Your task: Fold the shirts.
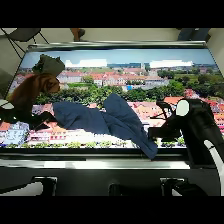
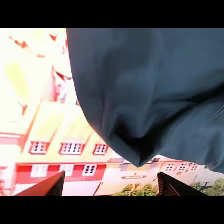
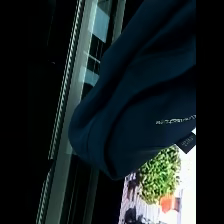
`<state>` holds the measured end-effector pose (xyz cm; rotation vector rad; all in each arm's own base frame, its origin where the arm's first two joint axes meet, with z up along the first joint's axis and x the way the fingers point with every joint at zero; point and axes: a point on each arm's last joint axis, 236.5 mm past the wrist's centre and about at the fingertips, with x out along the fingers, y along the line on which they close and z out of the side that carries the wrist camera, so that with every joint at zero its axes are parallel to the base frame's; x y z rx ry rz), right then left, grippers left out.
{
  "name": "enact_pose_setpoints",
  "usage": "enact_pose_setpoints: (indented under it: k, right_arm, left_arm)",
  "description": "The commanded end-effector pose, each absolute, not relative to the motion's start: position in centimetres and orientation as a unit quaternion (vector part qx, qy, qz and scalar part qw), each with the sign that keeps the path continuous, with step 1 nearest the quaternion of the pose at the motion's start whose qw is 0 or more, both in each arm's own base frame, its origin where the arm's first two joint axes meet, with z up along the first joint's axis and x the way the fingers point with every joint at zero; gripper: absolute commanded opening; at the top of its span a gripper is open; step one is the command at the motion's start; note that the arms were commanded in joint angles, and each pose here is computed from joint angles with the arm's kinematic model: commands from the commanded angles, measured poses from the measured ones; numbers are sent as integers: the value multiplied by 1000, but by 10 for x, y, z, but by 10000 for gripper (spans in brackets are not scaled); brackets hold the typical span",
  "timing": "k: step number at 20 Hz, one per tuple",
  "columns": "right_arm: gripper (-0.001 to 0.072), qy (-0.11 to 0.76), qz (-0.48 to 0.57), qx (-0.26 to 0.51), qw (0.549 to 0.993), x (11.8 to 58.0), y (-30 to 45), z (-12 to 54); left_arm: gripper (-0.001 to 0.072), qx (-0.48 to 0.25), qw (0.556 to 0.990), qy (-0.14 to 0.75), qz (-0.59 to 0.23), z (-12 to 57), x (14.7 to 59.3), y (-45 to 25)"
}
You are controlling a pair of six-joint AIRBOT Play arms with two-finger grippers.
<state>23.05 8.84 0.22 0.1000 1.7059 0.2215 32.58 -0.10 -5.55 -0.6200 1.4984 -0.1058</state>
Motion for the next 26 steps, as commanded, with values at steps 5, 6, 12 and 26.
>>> enact_pose_setpoints:
  k: [5,6,12,26]
  right_arm:
    - [701,751,100,39,652,228,87,-18]
    - [702,752,98,41,651,226,86,-24]
    - [700,761,94,44,640,231,88,-55]
    - [42,760,158,129,617,248,140,-63]
  left_arm:
    - [696,-320,688,646,-83,-82,338,-49]
    - [647,-315,692,644,-87,-83,341,-56]
    - [93,-299,702,640,-94,-85,347,-69]
    - [28,-256,753,591,-136,-34,360,-69]
